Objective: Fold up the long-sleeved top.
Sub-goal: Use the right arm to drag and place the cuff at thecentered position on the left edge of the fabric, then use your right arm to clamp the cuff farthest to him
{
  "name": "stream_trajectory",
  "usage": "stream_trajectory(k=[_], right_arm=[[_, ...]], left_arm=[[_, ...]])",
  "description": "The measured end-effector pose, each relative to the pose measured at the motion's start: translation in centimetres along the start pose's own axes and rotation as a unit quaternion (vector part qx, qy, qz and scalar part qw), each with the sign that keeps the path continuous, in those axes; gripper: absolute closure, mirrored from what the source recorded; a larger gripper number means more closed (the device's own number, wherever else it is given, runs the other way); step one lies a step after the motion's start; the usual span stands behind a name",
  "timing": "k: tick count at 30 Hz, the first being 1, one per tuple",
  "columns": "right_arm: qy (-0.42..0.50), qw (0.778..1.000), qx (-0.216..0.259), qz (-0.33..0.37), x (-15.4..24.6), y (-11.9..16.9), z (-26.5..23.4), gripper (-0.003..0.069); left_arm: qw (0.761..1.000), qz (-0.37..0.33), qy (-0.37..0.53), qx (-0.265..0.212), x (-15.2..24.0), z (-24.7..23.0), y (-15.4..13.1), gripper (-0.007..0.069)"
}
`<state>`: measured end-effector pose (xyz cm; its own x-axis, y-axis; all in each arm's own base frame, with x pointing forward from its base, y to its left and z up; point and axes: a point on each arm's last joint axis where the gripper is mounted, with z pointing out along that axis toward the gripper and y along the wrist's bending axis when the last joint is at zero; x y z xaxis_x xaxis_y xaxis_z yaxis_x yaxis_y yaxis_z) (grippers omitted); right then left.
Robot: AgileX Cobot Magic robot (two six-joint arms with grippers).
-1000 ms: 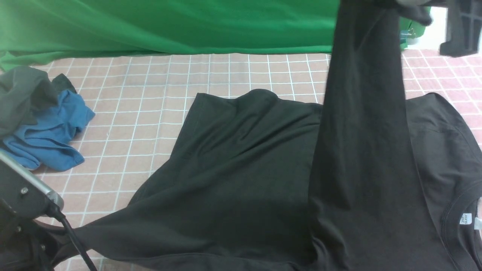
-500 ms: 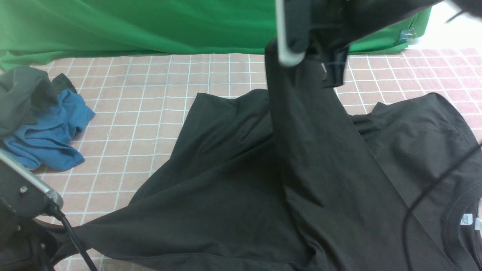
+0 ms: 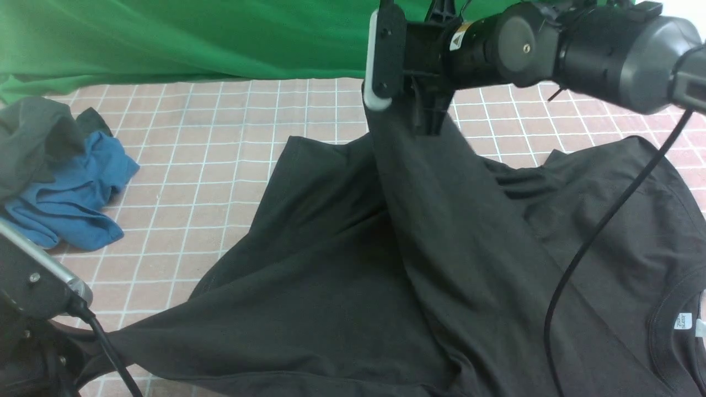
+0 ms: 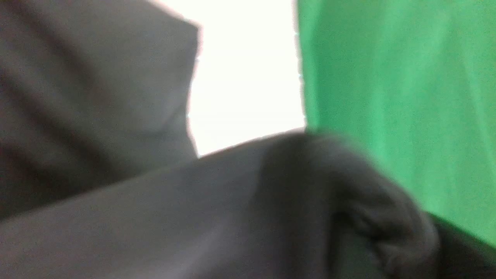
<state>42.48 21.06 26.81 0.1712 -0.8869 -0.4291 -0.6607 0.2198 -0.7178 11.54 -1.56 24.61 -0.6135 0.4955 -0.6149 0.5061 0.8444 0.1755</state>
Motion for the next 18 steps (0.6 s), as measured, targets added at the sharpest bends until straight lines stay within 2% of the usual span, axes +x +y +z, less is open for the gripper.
stream_trajectory(k=[1, 2, 4, 5, 6, 7, 8, 13, 16, 18], right_arm=[[-0.001, 1.0, 0.002, 0.006, 0.0, 0.0, 0.0, 0.0281], [-0.003, 1.0, 0.007, 0.019, -0.1, -0.3, -0.3, 0.0142], [-0.002, 0.999, 0.002, 0.045, -0.4, -0.7, -1.3, 0.0041], [-0.001, 0.999, -0.001, 0.05, -0.4, -0.6, -1.3, 0.0041], [0.003, 0.996, -0.01, 0.086, -0.8, -1.2, -2.9, 0.0015], [0.002, 0.996, -0.007, 0.085, -0.8, -1.3, -3.2, 0.0015], [0.007, 0.992, -0.012, 0.128, -1.2, -2.0, -5.2, 0.0026], [0.06, 0.962, -0.021, 0.267, -0.7, -4.2, -13.6, 0.0173], [0.109, 0.935, -0.038, 0.335, 0.7, -3.4, -17.3, 0.0239], [0.131, 0.925, -0.052, 0.352, 1.3, -2.4, -18.4, 0.0253]], left_arm=[[1.0, 0.0, 0.0, 0.0, 0.0, 0.0, 0.0, 0.0604], [1.0, 0.0, 0.0, 0.0, 0.0, 0.0, 0.0, 0.0604], [1.0, 0.0, 0.0, 0.0, 0.0, 0.0, 0.0, 0.0604], [1.0, 0.0, 0.0, 0.0, 0.0, 0.0, 0.0, 0.0604], [1.0, 0.0, 0.0, 0.0, 0.0, 0.0, 0.0, 0.0604], [1.0, 0.0, 0.0, 0.0, 0.0, 0.0, 0.0, 0.0604], [1.0, 0.0, 0.0, 0.0, 0.0, 0.0, 0.0, 0.0604], [1.0, 0.0, -0.001, -0.002, 0.0, 0.0, 0.0, 0.0604], [1.0, -0.003, -0.003, 0.0, 0.0, 0.0, 0.0, 0.0604], [1.0, -0.005, -0.004, 0.0, -0.1, 0.0, 0.0, 0.0604]])
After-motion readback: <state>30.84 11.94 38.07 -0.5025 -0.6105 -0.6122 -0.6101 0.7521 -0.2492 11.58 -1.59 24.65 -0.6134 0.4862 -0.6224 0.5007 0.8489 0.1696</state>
